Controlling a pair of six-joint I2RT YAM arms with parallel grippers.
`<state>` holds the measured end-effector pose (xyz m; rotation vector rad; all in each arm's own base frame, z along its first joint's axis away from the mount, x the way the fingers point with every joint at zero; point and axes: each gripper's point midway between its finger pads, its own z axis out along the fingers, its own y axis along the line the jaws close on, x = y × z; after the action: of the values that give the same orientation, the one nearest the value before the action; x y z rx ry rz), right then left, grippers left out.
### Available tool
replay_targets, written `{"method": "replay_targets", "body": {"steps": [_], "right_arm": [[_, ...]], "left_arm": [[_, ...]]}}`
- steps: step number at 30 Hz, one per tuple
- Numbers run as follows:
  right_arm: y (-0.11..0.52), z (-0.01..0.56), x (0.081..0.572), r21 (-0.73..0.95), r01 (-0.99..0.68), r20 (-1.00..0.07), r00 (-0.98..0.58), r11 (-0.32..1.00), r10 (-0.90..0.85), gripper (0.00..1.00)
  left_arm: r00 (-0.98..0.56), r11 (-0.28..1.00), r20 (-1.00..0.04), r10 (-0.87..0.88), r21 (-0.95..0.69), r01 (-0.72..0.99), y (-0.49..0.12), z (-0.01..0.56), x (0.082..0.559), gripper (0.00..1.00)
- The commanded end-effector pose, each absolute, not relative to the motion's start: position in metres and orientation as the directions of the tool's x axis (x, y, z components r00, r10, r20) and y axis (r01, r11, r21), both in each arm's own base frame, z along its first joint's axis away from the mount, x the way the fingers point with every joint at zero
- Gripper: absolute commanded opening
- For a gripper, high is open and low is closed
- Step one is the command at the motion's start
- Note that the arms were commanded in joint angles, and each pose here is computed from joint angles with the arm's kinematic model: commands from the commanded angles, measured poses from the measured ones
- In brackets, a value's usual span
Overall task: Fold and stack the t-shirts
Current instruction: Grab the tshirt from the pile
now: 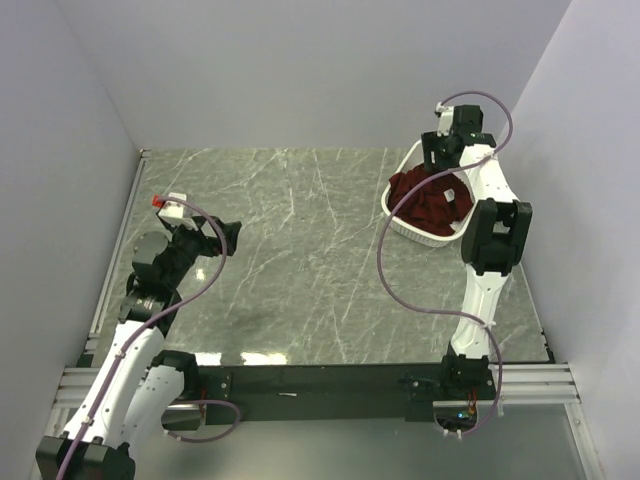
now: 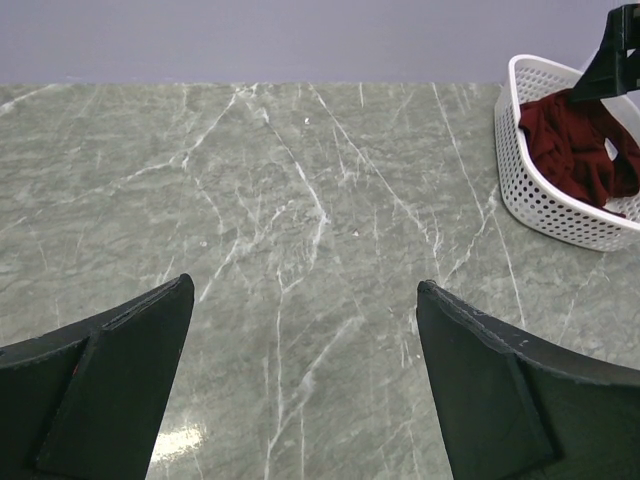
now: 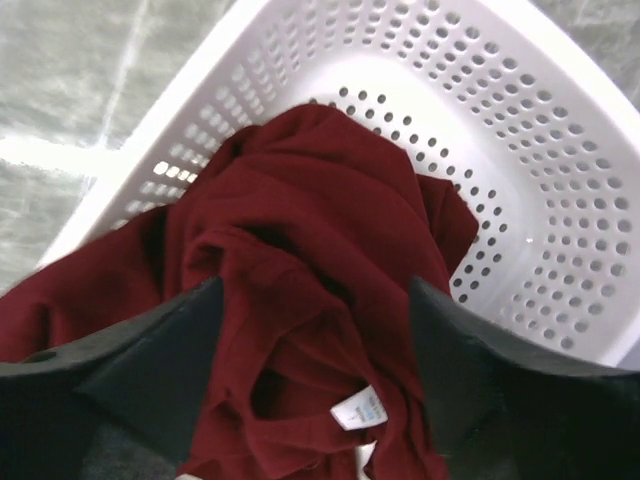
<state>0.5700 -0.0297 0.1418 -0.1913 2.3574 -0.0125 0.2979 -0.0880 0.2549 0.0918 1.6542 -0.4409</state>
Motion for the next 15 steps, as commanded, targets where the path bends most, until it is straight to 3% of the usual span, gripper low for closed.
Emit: {"method": "replay_targets", "body": {"steps": [1, 3, 5, 8, 9, 11, 12, 13, 15], "right_arm": [[-0.038, 0.160, 0.580, -0.086, -0.120, -0.728, -0.671, 0.989, -0.144, 0.75], [-0.030, 0.147, 0.580, -0.047, -0.150, -0.707, -0.694, 0.988, -0.139, 0.65], [-0.021, 0.142, 0.575, -0.003, -0.181, -0.698, -0.704, 0.983, -0.132, 0.49], [-0.016, 0.153, 0.566, 0.011, -0.194, -0.711, -0.691, 0.981, -0.129, 0.03], [-0.013, 0.151, 0.558, 0.019, -0.202, -0.705, -0.697, 0.979, -0.130, 0.00], [-0.002, 0.207, 0.549, -0.042, -0.229, -0.799, -0.577, 0.972, -0.171, 0.00], [0.015, 0.194, 0.530, -0.066, -0.255, -0.782, -0.587, 0.965, -0.209, 0.00], [0.019, 0.242, 0.516, -0.126, -0.259, -0.838, -0.490, 0.958, -0.242, 0.00], [0.050, 0.273, 0.500, -0.178, -0.289, -0.871, -0.398, 0.941, -0.287, 0.00]], "left_arm": [[-0.066, 0.916, -0.981, -0.180, -0.192, 0.352, -0.092, 0.282, 0.301, 0.99], [-0.073, 0.916, -0.982, -0.176, -0.191, 0.352, -0.092, 0.280, 0.302, 0.99], [-0.080, 0.918, -0.982, -0.172, -0.189, 0.348, -0.092, 0.278, 0.303, 0.99], [-0.078, 0.917, -0.982, -0.172, -0.189, 0.352, -0.092, 0.279, 0.303, 0.99], [-0.078, 0.916, -0.982, -0.172, -0.189, 0.353, -0.093, 0.279, 0.303, 0.99], [-0.080, 0.915, -0.982, -0.172, -0.189, 0.357, -0.093, 0.278, 0.303, 0.99], [-0.079, 0.915, -0.982, -0.172, -0.189, 0.357, -0.093, 0.279, 0.303, 0.99], [-0.080, 0.913, -0.982, -0.173, -0.190, 0.360, -0.094, 0.279, 0.303, 0.99], [-0.076, 0.913, -0.982, -0.174, -0.189, 0.362, -0.094, 0.280, 0.302, 0.99]]}}
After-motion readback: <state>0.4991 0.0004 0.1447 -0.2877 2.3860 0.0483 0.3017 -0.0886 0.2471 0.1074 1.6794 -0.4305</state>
